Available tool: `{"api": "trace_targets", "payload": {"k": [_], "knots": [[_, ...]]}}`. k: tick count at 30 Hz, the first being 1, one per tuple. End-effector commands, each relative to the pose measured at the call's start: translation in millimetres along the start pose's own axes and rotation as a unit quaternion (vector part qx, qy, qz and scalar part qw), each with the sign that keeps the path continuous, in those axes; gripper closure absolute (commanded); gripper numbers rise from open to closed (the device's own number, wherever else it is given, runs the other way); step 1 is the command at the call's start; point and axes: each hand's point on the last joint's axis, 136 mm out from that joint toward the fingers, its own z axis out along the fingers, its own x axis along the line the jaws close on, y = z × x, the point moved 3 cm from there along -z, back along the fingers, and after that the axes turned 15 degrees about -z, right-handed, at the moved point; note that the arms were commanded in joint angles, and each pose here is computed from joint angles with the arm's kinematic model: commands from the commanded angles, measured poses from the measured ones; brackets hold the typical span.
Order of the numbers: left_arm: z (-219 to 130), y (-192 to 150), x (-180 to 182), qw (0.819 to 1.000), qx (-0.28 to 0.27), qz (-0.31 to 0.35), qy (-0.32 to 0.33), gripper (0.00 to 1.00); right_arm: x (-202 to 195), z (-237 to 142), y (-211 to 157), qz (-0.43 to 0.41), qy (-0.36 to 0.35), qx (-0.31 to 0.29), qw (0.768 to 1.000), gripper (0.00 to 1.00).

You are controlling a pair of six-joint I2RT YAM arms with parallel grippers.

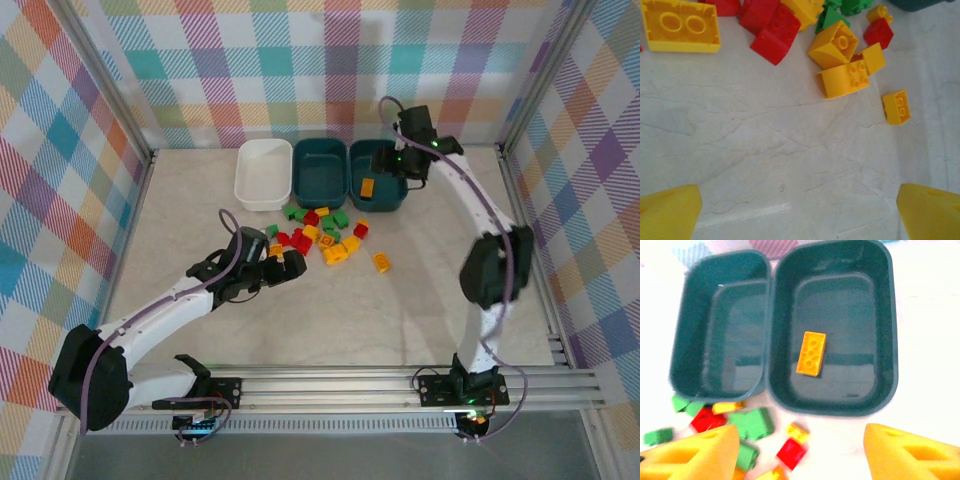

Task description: Sort the legos into containers by color

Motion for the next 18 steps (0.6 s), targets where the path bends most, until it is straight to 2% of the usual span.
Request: {"api": "trace_targets", "payload": {"k": [1,5,8,12,18], "knots": [[-0.7,4.8,-4.5,1.0,-0.024,-0.007,-0.012,0.0,23.0,12.6,-62.6,0.003,0.039,0.033,0.999,0.32],[8.1,-0.6,-0.5,1.0,-0.01,-0.016,-0.006,0.0,57.4,32.4,-144.8,-0.037,0.054,0.121,0.991,0.28],[11.7,-0.6,-2.3,1.0,-0.006,-0.015,-0.004,0.0,60.6,36.4,-183.3,-0.037,0.049,0.15,0.987,0.27],[18.2,5.2,-6.5,1.0,-0.016,-0.018,-0.004,0.0,50.6,28.3,-210.1,-0.029,0.028,0.158,0.987,0.25],[41.4,9.0,-20.5,1.0,0.001,-0.026,-0.006,0.0,40.7,26.9,-224.3,-0.045,0.001,0.179,0.983,0.21]]}}
